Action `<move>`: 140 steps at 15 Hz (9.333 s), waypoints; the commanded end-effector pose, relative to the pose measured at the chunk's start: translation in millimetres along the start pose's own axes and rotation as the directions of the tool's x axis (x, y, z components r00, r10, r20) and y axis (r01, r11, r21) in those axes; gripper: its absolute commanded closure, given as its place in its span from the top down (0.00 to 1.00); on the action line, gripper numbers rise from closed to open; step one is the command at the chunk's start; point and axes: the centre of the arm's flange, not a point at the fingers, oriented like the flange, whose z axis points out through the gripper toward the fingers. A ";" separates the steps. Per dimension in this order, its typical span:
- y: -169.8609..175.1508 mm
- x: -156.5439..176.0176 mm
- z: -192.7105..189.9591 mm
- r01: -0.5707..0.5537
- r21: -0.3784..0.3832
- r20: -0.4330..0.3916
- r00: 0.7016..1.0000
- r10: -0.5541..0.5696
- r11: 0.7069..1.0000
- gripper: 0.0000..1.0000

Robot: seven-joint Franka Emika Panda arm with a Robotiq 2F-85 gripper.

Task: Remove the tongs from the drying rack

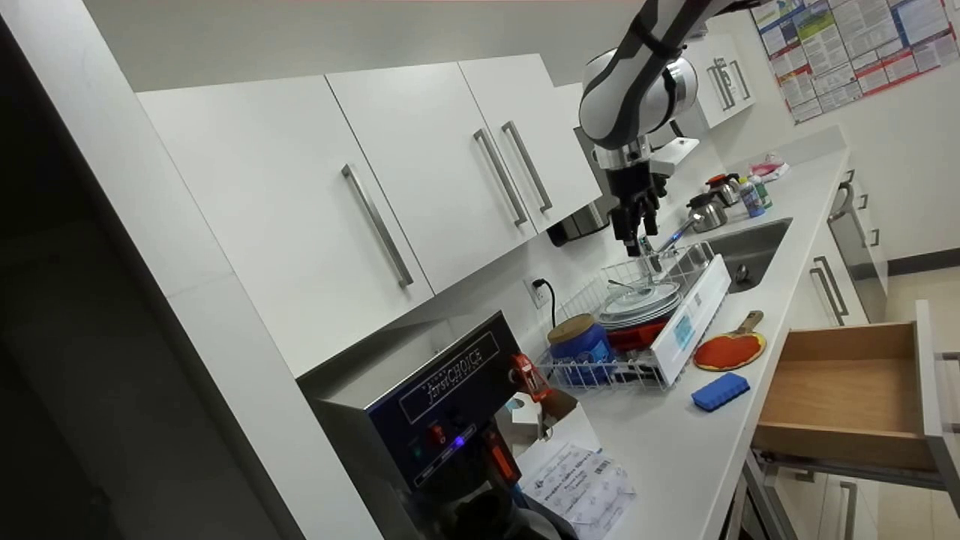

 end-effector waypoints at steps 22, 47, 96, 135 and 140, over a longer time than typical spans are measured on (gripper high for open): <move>117.4 125.9 186.1 -0.107 -0.089 0.105 0.988 0.117 0.990 1.00; 121.0 125.3 320.1 -0.111 -0.030 0.135 0.984 0.114 0.993 1.00; 101.6 132.6 225.6 -0.111 -0.061 0.091 0.989 0.116 0.992 0.01; -96.1 15.5 286.7 -0.161 -0.049 0.287 0.943 0.168 0.986 0.01; -91.8 15.7 310.2 -0.205 -0.076 0.223 0.950 0.217 0.976 0.01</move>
